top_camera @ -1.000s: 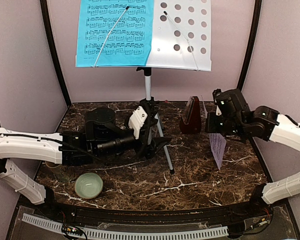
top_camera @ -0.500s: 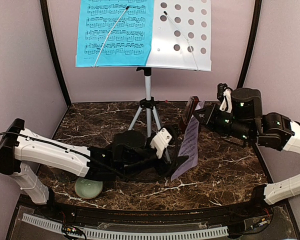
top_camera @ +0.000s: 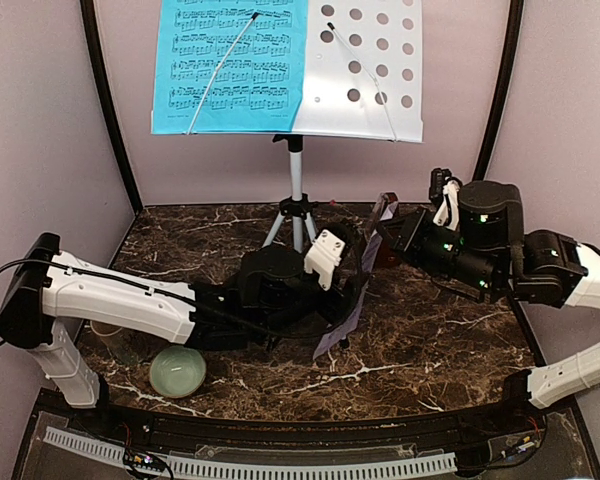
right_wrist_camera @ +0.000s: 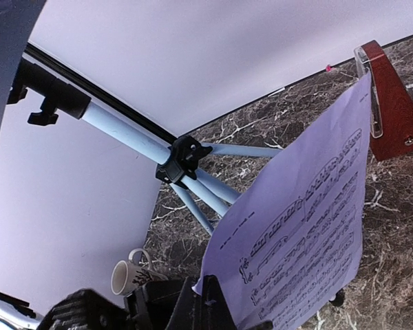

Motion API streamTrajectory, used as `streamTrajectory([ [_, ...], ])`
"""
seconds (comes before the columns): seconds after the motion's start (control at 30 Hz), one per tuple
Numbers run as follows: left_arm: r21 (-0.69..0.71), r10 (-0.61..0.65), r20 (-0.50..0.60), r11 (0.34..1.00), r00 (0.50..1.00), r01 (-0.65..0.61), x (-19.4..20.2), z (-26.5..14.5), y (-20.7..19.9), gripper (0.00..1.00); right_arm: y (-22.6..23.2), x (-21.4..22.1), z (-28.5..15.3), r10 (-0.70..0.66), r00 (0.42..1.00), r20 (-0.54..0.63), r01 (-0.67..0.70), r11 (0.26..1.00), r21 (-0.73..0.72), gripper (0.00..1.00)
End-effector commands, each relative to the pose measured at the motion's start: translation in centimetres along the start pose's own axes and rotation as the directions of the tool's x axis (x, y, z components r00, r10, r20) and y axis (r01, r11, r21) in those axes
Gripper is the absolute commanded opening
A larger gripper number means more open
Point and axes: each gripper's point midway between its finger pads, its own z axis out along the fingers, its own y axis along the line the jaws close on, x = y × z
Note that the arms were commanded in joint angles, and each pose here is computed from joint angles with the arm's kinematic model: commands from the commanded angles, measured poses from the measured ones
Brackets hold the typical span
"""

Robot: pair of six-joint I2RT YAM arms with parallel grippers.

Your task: Set up the instrument practice props

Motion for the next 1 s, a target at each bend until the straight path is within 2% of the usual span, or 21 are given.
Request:
streamTrajectory([
  [0.0,-0.029,-0.050,0.017,0.998,0.999,0.050,-1.2,0.4,1.7,0.46,2.9,-1.7,-0.7,0.045,0.998,0.045,-0.041,0.995,-0.091,0.00],
  [0.13,-0.006,-0.056,0.030,0.998,0.998,0.056,-1.9,0.2,1.9,0.26,3.3,-1.7,-0.8,0.038,0.998,0.044,-0.032,0.993,-0.115,0.00],
  [0.27,0.012,-0.072,0.043,0.997,0.996,0.072,-2.5,-0.3,2.1,0.01,3.9,-1.7,-0.9,0.018,0.999,0.048,-0.010,0.987,-0.158,0.00],
  [0.3,0.021,-0.082,0.051,0.996,0.995,0.081,-2.8,-0.5,2.2,0.00,4.1,-1.7,-1.0,0.009,0.999,0.050,0.000,0.985,-0.171,0.00],
  [0.33,0.035,-0.087,0.053,0.996,0.995,0.085,-2.8,-0.7,2.2,0.00,4.3,-1.9,-1.3,-0.005,0.999,0.053,0.015,0.983,-0.181,0.06],
  [0.5,0.136,-0.123,0.091,0.985,0.988,0.110,-4.4,-3.2,2.1,0.00,4.6,-3.6,-3.4,-0.099,0.988,0.122,0.125,0.967,-0.223,0.61],
  [0.6,0.241,-0.134,0.119,0.965,0.984,0.102,-5.6,-5.3,1.3,0.00,4.7,-4.4,-5.1,-0.157,0.973,0.168,0.199,0.943,-0.266,0.83],
  [0.67,0.314,-0.145,0.133,0.944,0.980,0.097,-6.3,-6.8,0.8,0.00,4.7,-4.9,-6.2,-0.211,0.957,0.199,0.262,0.924,-0.278,0.92],
  [0.73,0.371,-0.152,0.137,0.924,0.979,0.091,-7.0,-8.2,0.6,0.00,4.5,-5.5,-7.2,-0.260,0.939,0.225,0.318,0.907,-0.278,0.96],
  [0.97,0.483,-0.134,0.158,0.874,0.978,0.041,-7.8,-12.3,0.4,0.00,4.5,-5.4,-8.8,-0.456,0.868,0.198,0.495,0.830,-0.256,1.00],
])
